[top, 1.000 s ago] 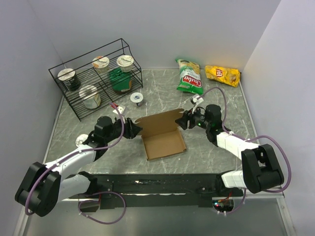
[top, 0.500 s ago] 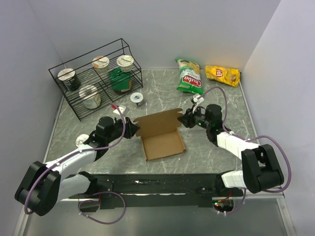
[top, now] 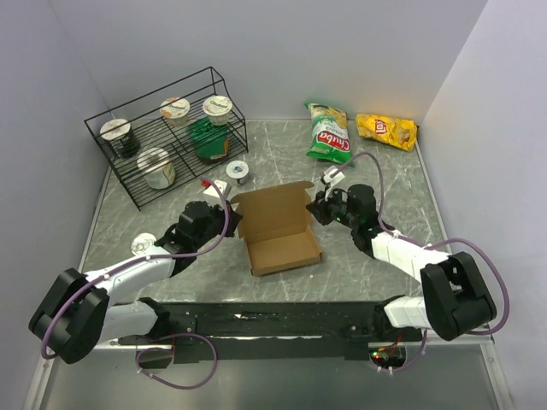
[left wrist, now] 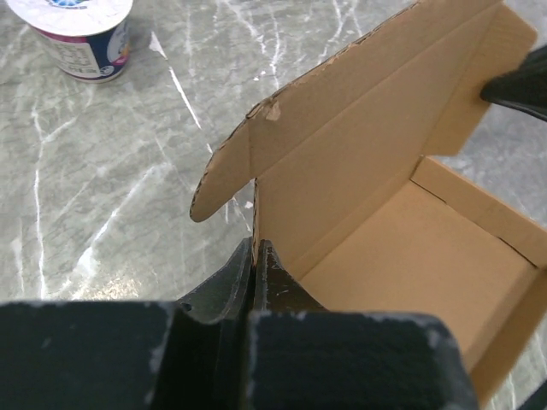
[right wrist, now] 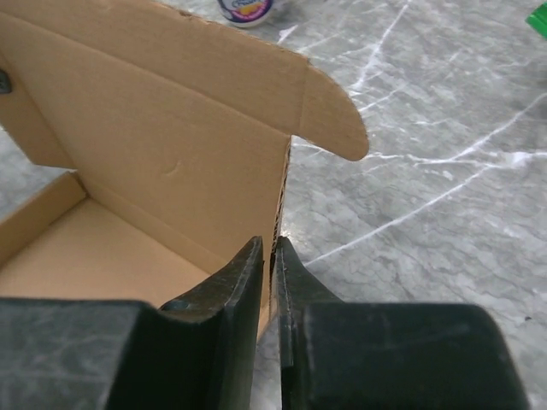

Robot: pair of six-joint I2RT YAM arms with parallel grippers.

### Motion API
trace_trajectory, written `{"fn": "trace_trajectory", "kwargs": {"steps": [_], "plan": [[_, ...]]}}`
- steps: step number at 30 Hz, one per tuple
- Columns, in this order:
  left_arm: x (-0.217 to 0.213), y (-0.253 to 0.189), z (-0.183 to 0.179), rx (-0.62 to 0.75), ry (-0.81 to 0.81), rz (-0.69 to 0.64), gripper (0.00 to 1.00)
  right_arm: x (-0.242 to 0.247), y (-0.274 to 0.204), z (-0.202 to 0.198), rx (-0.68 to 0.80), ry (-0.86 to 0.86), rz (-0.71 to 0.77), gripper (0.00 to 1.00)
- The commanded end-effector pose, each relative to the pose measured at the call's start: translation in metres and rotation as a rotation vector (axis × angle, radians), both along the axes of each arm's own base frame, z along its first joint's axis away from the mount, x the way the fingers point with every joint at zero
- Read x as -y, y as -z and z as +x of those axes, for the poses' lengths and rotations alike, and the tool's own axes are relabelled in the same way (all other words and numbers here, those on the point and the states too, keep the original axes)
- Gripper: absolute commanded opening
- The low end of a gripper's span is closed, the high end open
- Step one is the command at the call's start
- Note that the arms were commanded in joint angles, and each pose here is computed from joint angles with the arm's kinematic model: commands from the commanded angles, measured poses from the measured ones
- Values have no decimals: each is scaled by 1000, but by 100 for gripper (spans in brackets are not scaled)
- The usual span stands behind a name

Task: Fold the paper box

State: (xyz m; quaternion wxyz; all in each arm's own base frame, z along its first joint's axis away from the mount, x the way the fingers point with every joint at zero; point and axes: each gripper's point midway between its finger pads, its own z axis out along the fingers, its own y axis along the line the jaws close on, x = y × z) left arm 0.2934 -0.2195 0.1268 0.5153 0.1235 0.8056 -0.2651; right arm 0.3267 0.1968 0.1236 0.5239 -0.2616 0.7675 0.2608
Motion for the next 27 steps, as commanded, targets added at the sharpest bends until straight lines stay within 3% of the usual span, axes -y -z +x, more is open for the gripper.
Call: {"fn": "trace_trajectory", "kwargs": {"steps": [1,15,27], "plan": [[25,-15,-4,3,25,-47,1,-27,-20,-14,66,-65,-11,17],[36,-38,-5,8,-109,-139,1,-39,-25,-44,145,2,-7,7],[59,-37,-15,-34,-172,-218,1,-49,-15,-67,186,44,-20,4]]}}
